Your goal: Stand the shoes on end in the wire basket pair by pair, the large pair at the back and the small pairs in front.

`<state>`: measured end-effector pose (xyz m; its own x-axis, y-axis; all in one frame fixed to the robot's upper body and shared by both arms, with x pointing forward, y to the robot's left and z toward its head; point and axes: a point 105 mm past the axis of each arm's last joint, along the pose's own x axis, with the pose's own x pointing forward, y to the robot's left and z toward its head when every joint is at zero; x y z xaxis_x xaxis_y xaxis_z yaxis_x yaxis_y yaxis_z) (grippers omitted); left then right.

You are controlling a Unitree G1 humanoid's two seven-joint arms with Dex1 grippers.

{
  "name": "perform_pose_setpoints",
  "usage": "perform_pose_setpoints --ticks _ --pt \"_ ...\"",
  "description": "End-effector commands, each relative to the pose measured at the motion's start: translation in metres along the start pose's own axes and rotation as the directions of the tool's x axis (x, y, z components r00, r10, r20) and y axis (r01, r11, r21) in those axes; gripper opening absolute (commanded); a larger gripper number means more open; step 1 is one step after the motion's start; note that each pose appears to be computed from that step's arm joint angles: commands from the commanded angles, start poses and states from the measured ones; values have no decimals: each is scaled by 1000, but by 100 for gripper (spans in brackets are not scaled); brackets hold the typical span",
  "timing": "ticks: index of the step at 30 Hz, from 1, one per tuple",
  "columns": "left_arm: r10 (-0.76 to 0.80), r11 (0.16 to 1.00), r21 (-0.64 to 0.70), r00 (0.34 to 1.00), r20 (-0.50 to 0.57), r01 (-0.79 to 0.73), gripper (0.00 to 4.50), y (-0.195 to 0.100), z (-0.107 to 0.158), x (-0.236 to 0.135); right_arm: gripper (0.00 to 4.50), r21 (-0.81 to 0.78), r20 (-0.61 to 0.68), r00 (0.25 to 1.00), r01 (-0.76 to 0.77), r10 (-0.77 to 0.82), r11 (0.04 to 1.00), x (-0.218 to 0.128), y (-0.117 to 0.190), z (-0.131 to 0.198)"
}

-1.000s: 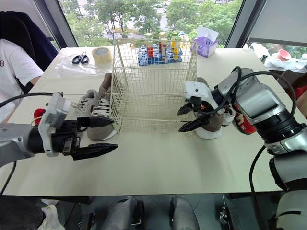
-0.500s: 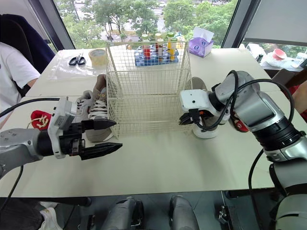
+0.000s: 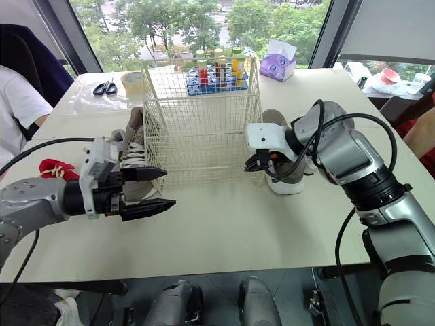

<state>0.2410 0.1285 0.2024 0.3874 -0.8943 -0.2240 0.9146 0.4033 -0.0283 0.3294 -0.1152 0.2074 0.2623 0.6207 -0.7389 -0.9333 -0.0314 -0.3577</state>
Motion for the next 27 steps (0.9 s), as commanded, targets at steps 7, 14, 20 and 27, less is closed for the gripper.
perform_pose_setpoints --ticks 7,14,20,27 --pt "-31 1000 5 996 82 31 450 -3 14 -1 236 -20 150 981 127 -122 992 -30 -11 32" --pt "-10 981 -182 960 281 64 450 -6 21 12 278 420 474 770 229 -427 878 -109 -23 51" --pt "-29 921 -347 918 396 179 450 -26 22 23 332 677 275 551 471 -788 566 -133 -26 -12" --pt "-46 907 -393 963 267 152 450 -32 -2 21 449 783 56 371 559 -927 271 -86 12 -62"
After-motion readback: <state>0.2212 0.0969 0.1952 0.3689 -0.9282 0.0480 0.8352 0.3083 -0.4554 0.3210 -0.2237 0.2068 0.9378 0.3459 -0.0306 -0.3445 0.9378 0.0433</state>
